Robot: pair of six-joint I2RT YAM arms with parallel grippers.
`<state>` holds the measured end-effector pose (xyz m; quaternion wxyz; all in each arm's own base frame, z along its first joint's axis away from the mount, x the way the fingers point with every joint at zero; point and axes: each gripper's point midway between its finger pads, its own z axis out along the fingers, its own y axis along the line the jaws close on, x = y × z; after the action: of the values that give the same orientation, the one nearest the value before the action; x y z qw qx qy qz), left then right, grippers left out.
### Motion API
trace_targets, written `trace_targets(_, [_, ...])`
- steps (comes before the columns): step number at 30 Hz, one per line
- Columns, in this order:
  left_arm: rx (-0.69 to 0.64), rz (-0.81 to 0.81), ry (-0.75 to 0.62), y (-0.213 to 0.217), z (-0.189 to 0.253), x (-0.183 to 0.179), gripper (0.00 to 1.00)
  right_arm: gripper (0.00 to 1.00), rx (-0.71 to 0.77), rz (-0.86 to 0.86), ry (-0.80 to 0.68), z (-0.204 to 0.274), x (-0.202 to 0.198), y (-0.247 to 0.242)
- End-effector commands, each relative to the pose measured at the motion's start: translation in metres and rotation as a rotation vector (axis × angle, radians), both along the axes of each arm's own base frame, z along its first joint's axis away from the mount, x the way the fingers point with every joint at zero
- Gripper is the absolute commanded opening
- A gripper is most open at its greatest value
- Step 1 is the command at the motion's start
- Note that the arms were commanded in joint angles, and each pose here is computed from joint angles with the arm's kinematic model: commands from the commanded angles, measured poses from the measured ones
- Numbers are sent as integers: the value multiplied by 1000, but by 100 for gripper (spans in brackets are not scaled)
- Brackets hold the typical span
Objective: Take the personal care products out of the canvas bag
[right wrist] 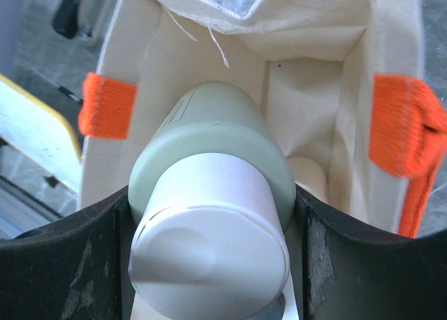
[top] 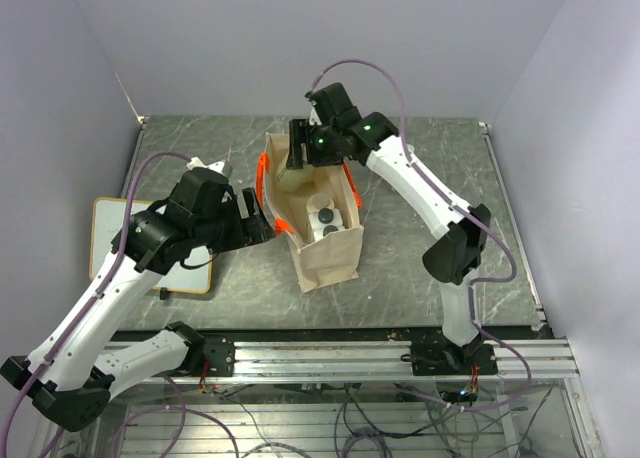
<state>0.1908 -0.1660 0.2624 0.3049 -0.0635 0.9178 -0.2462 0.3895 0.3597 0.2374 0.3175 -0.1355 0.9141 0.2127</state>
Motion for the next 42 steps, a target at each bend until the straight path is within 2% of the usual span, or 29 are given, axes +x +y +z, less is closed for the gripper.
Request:
trace_targets(1, [-50, 13, -10, -5, 4, 3, 90, 0, 269, -7, -132, 102, -4, -6])
trace_targets(5, [-51, 11, -7, -7, 0, 6, 90, 0, 388, -17, -162, 141, -13, -29])
trace_targets(10, [-46, 10, -13, -11, 1, 12, 90, 0, 529, -78, -195, 185, -25, -86])
trace_targets(13, [-51, 6, -23, -15, 4, 18, 89, 0, 516, -154, -248, 199, -29, -128])
trace_targets(16, [-61, -3, -24, -21, 4, 23, 89, 0, 400, -264, -339, 201, -33, -170])
trace_targets(20, [-80, -17, -18, -31, 4, 31, 88, 0, 173, -392, -383, 168, -42, -220])
trace_targets(25, [-94, -33, -12, -42, 4, 41, 88, 0, -26, -491, -341, 102, -59, -260])
trace_targets(33, [-69, -69, 19, -54, 1, 53, 87, 0, -159, -555, -270, 13, -56, -279])
trace_targets(37, [-67, -79, 41, -57, -1, 53, 86, 0, -220, -617, -276, -8, -35, -298])
trace_targets(42, [-7, -83, 60, -49, -5, 50, 86, 0, -198, -630, -299, -23, 4, -320])
